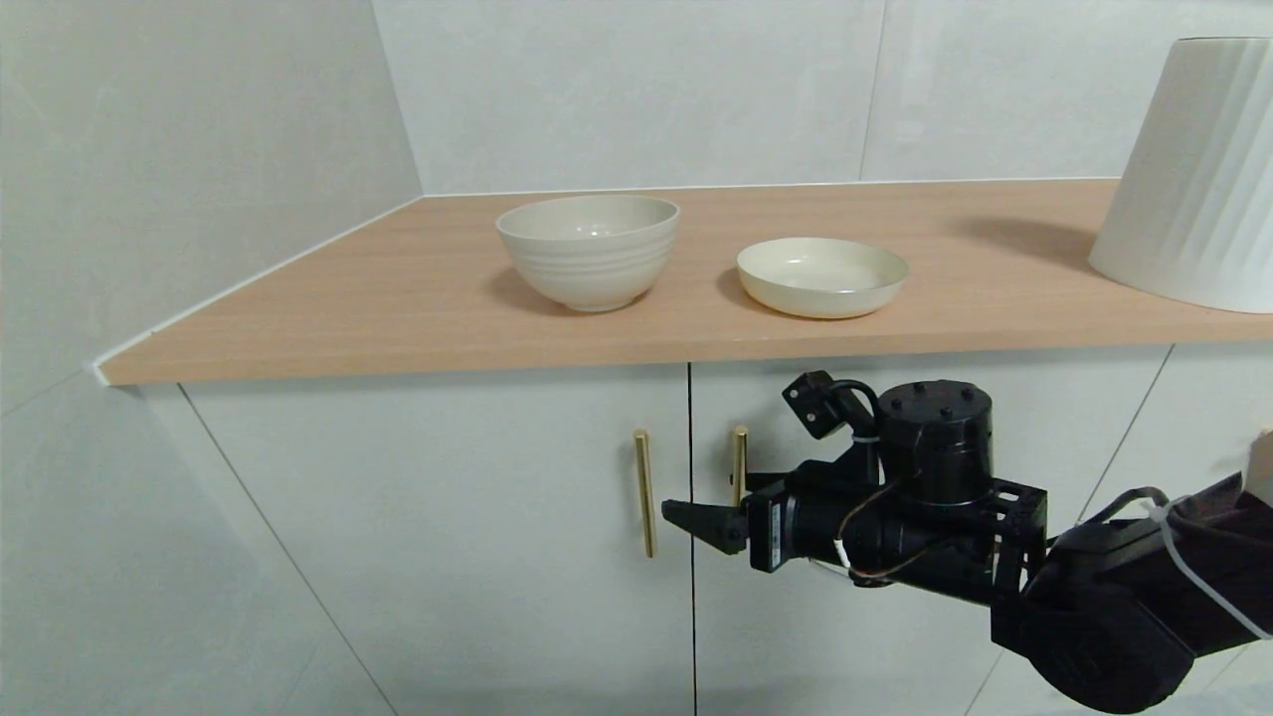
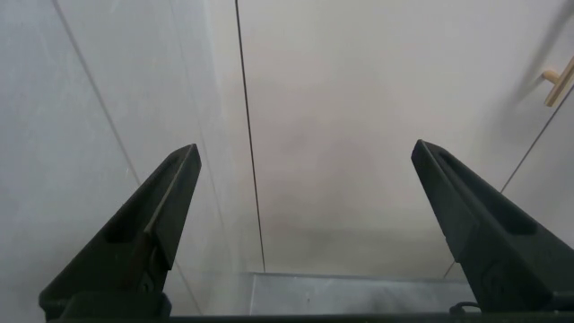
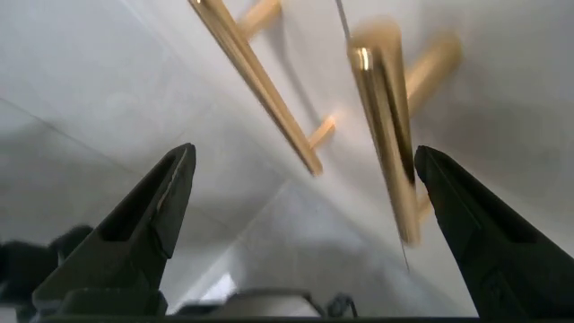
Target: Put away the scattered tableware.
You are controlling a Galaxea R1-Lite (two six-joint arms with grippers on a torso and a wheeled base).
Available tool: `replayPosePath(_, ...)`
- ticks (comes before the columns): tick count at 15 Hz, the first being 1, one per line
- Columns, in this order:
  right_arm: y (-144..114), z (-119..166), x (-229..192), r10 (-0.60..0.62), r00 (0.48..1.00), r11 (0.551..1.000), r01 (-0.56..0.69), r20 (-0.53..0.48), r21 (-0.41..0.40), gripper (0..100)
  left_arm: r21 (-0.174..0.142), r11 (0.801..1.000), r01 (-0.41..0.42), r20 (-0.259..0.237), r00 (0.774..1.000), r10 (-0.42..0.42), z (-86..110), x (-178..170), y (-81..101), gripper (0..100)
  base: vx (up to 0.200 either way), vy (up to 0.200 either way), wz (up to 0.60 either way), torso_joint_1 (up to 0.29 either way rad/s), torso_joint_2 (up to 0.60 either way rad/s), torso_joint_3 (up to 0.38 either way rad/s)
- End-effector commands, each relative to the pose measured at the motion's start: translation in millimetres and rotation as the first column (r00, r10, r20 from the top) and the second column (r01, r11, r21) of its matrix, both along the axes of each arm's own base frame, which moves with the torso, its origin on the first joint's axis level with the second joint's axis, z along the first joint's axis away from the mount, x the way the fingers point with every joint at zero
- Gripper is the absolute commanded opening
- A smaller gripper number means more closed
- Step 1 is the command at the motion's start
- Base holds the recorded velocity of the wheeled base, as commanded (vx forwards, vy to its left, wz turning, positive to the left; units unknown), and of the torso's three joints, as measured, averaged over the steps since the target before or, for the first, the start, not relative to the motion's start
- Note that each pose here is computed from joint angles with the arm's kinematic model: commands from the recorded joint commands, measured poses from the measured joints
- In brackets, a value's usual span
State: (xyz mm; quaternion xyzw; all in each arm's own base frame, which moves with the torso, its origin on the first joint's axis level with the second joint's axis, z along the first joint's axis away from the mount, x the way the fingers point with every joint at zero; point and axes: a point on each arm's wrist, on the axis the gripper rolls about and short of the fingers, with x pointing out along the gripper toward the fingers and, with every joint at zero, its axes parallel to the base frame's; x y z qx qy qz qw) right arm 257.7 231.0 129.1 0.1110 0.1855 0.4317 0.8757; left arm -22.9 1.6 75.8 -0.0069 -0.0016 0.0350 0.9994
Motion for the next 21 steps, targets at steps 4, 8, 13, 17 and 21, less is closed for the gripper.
replayPosePath(4,2,0,-9,0.014,0.998,0.999,-0.011,-0.056,0.050,100,0.000,1.000,-0.001,0.000,1.000,0.001,0.0,0,0.0,100,0.000,0.000,0.00,0.000,0.00,0.000)
replayPosePath(8,-4,-5,-19,0.072,0.994,0.997,-0.069,-0.082,0.039,100,0.000,1.000,-0.001,0.000,1.000,0.001,0.0,0,0.0,100,0.000,0.000,0.00,0.000,0.00,0.000)
replayPosePath(13,-14,0,-32,0.123,0.988,0.992,-0.119,-0.088,0.049,100,0.000,1.000,-0.001,0.000,1.000,0.001,0.0,0,0.0,100,0.000,0.000,0.00,0.000,0.00,0.000)
replayPosePath(17,-21,1,-48,0.203,0.973,0.979,-0.198,-0.108,0.059,100,0.000,1.000,-0.001,0.000,1.000,0.001,0.0,0,0.0,100,0.000,0.000,0.00,0.000,0.00,0.000)
replayPosePath(21,-23,1,-57,0.244,0.963,0.969,-0.238,-0.115,0.061,100,0.000,1.000,0.001,0.000,1.000,-0.001,0.0,0,0.0,100,0.000,0.000,0.00,0.000,0.00,0.000)
